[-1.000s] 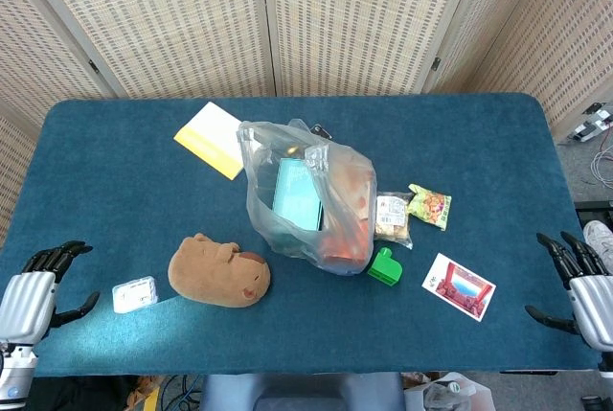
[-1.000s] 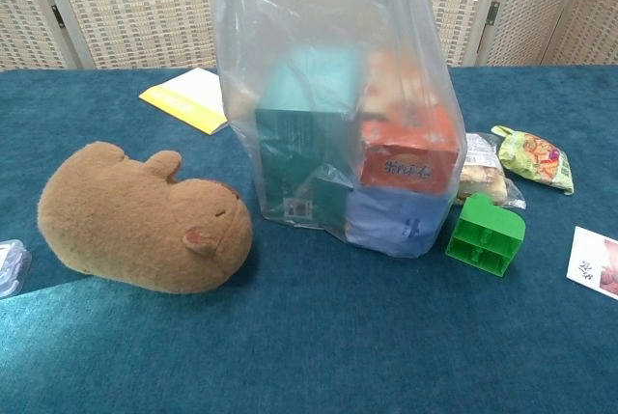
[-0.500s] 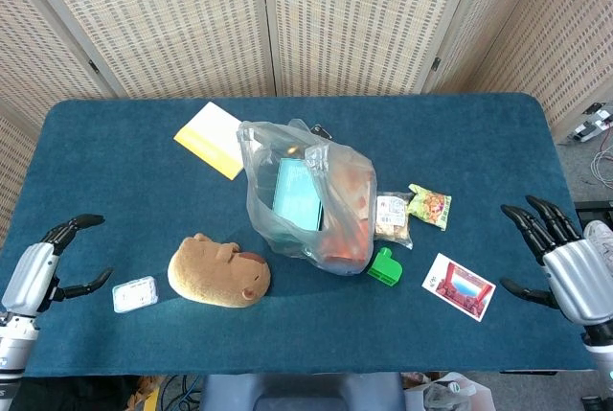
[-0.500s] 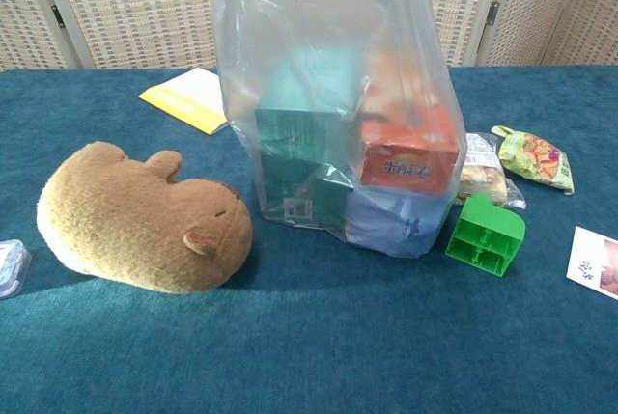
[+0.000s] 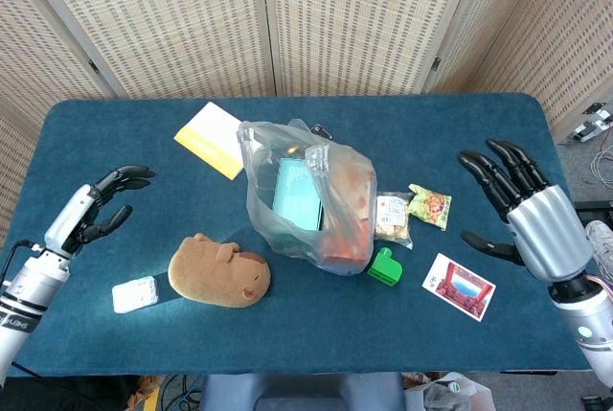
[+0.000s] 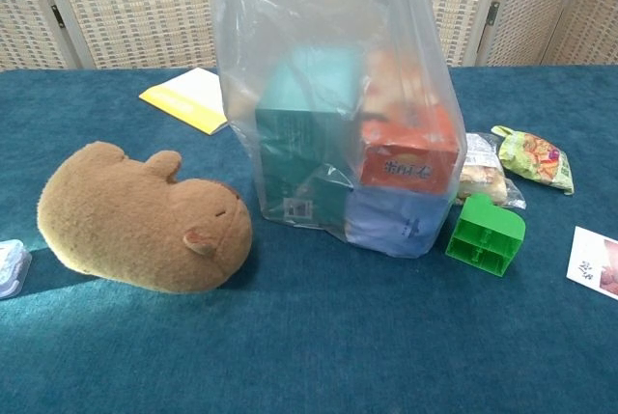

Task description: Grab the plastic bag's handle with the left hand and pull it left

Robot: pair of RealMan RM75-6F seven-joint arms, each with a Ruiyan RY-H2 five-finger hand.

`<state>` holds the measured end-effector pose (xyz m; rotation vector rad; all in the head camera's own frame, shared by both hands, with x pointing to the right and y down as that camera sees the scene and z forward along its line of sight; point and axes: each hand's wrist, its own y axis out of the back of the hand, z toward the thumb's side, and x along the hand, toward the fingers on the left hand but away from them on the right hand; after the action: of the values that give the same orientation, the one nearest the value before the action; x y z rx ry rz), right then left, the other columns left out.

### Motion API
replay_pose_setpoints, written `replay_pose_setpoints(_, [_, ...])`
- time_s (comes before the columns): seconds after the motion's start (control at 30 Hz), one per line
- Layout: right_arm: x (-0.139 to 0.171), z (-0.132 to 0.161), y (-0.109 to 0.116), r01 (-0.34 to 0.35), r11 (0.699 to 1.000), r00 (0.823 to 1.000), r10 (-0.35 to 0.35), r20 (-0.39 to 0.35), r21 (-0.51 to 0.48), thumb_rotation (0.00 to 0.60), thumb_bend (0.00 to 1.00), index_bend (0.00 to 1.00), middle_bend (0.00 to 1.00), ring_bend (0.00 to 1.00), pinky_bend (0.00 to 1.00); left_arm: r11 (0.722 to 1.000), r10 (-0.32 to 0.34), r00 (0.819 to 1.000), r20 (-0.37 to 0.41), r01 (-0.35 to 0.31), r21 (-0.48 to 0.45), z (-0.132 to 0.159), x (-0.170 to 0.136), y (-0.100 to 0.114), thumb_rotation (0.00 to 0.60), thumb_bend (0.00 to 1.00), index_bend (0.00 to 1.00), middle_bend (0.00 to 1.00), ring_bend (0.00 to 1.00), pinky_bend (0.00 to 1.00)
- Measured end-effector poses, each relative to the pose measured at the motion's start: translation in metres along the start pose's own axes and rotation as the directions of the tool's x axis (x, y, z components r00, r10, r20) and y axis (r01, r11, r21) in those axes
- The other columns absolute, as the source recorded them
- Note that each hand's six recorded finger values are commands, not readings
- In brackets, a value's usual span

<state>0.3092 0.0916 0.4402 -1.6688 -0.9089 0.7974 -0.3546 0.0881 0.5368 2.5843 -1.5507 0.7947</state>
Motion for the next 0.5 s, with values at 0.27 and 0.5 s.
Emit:
replay_pose_setpoints(0.27, [-0.033, 0.013, 0.002, 0.015, 1.0, 0.999, -0.016, -0.04, -0.027, 0.6, 0.06, 0.04, 0.13, 0.02, 0.12, 0.995, -0.078, 0.997, -0.002, 0.078, -0.057, 0.017, 0.047, -0.021, 0.113, 0.2, 0.19, 0.21, 0.21, 0.16])
replay_pose_setpoints(0.5, [-0.062, 0.022, -0.007, 0.037, 0.999, 0.997, -0.035, -0.072, 0.031, 0.6, 0.06, 0.04, 0.12, 0.02, 0.12, 0.983, -0.13, 0.991, 0.012, 0.13, -0.128, 0.03, 0.072, -0.043, 0.101, 0.2, 0.21, 0.21, 0.21, 0.16])
